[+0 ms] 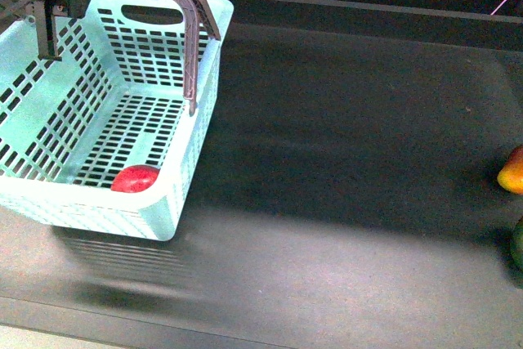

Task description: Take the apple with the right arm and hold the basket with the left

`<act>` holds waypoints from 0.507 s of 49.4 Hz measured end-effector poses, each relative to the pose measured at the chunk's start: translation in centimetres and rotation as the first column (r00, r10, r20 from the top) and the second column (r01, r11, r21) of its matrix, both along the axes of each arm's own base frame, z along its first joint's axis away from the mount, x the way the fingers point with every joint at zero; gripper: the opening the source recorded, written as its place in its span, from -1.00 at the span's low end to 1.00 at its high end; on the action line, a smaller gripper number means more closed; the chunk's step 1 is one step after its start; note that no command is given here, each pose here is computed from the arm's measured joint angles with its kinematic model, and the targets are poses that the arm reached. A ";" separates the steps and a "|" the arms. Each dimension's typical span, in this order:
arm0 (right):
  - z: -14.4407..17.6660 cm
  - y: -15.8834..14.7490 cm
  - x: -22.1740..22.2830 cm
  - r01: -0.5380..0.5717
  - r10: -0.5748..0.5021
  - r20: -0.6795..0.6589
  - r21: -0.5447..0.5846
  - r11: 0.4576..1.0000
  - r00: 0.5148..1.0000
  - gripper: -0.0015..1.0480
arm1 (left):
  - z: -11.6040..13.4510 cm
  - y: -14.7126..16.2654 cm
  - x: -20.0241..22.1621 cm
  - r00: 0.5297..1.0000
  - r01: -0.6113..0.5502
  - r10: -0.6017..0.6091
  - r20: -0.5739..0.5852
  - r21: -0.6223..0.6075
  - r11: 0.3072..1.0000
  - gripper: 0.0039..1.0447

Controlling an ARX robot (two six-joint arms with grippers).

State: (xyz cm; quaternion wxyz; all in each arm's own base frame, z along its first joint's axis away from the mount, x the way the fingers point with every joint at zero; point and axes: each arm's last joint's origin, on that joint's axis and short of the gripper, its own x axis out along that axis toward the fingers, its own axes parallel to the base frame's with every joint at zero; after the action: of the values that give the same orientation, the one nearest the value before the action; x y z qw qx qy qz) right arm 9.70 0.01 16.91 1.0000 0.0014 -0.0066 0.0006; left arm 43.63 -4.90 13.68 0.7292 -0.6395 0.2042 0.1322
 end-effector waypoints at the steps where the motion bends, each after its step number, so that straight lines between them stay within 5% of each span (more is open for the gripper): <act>1: 0.0 0.0 0.0 0.000 0.000 0.000 0.000 1.000 1.000 0.83 | 0.0 0.0 0.0 1.000 0.001 -0.001 0.001 0.000 1.000 -0.70; 7: 0.0 0.0 0.0 0.000 0.000 0.000 0.000 1.000 1.000 0.83 | 0.1 -0.1 0.0 1.000 0.006 -0.006 0.006 0.004 1.000 -0.34; 21: 0.0 0.0 0.0 0.000 0.000 0.000 0.000 1.000 1.000 0.83 | 4.0 -0.3 -3.2 0.998 0.012 -0.015 0.057 0.052 0.999 0.89; 25: 0.0 0.0 0.0 0.000 0.000 0.000 0.000 1.000 1.000 0.83 | 5.4 -0.6 -4.8 0.998 0.033 -0.038 0.043 0.113 0.993 0.87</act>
State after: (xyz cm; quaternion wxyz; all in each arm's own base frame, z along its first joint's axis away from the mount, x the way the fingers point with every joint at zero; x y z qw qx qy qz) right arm 9.70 0.01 16.91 1.0000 0.0014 -0.0066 0.0006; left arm 38.81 -5.48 19.08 0.7705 -0.5968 0.1914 0.1163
